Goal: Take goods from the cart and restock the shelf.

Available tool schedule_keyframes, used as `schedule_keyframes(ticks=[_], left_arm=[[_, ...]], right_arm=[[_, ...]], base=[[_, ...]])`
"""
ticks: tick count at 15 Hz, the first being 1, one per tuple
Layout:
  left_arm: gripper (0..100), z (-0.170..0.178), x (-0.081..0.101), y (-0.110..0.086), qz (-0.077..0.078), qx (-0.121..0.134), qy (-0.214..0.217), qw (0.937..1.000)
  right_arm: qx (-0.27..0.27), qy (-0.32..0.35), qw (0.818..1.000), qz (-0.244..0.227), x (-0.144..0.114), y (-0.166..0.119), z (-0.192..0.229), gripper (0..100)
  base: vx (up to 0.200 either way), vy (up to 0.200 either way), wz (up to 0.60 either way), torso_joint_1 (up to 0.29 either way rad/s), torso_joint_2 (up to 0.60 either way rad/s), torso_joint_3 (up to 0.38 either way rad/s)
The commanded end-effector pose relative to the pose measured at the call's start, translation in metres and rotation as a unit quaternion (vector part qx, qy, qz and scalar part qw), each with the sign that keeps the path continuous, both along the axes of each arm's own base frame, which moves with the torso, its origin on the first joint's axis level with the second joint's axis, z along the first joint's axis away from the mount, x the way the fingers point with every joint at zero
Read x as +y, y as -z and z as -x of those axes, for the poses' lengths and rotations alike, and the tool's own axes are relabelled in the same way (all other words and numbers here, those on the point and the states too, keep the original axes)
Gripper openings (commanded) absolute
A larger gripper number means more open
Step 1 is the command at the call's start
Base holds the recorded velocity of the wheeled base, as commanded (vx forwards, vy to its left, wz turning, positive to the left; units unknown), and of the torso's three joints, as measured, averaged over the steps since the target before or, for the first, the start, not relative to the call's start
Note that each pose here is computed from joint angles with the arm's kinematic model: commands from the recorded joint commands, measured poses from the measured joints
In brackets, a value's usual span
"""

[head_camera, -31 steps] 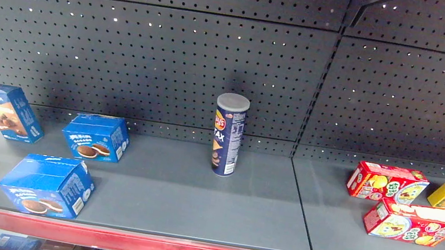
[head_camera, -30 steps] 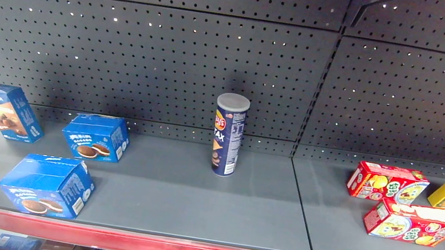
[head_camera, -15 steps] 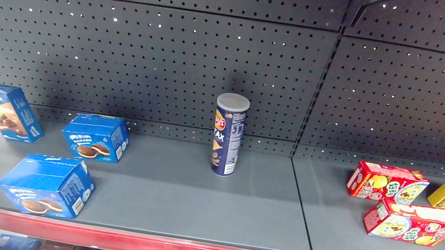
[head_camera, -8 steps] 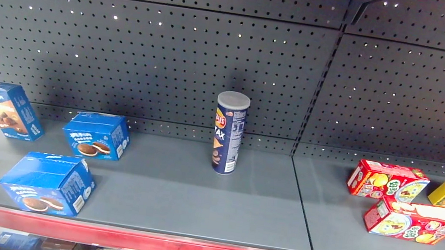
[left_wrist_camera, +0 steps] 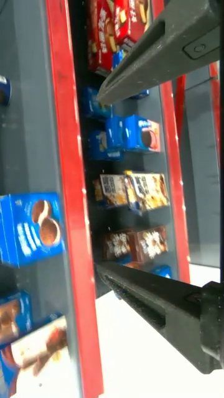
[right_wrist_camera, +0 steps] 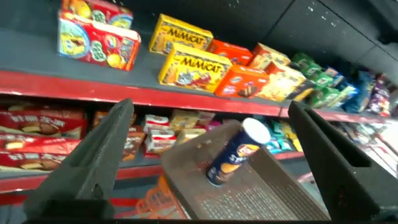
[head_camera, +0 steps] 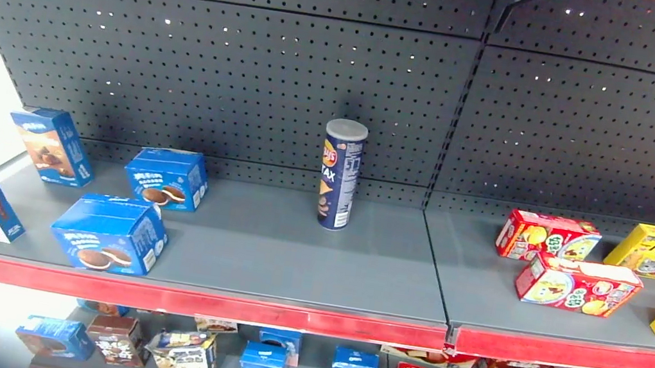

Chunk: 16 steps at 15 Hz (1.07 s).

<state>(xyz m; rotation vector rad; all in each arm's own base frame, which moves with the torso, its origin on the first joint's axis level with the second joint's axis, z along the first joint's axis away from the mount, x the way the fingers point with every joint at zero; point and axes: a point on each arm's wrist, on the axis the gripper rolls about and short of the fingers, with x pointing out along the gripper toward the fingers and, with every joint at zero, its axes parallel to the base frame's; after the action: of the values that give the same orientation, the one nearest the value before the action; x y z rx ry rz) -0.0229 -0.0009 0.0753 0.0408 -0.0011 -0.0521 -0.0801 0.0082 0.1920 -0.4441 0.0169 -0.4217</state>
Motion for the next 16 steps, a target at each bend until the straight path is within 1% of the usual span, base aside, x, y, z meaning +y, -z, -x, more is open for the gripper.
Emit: schedule_keyframes(ticks=[1,7,9,14,16], left_arm=[[100,-0.0001,0.0000,0.0000,0.000,0.001,0.000,1.0000],[100,-0.0001,0.0000,0.0000,0.001,0.001,0.000,1.0000],[100,-0.0001,0.0000,-0.0002,0.001,0.000,-0.001,1.0000],[100,-0.0001,0.0000,-0.0002,0.001,0.000,-0.001,1.0000],[100,-0.0001,0.0000,0.0000,0.001,0.001,-0.001,1.0000]], right_arm=[[-0.005,0.001,1.000,0.002,0.0001,0.0027,0.0021,100],[-0.010,-0.004,1.000,0.005,0.0002,0.0007,0.0033,100],[-0.006,-0.006,1.000,0.017,0.0004,0.0001,0.0038,100],[-0.009,-0.006,1.000,0.020,0.0004,-0.0010,0.0043,100],[-0.007,-0.006,1.000,0.020,0.0003,-0.0002,0.0038,100]], base=[[0.000,0.000,-0.60,0.027,0.01,0.002],[0.000,0.000,-0.60,0.006,0.00,0.002],[0.000,0.000,-0.60,0.000,0.00,0.005],[0.000,0.000,-0.60,0.006,0.00,0.002],[0.000,0.000,0.00,0.000,0.00,0.000]])
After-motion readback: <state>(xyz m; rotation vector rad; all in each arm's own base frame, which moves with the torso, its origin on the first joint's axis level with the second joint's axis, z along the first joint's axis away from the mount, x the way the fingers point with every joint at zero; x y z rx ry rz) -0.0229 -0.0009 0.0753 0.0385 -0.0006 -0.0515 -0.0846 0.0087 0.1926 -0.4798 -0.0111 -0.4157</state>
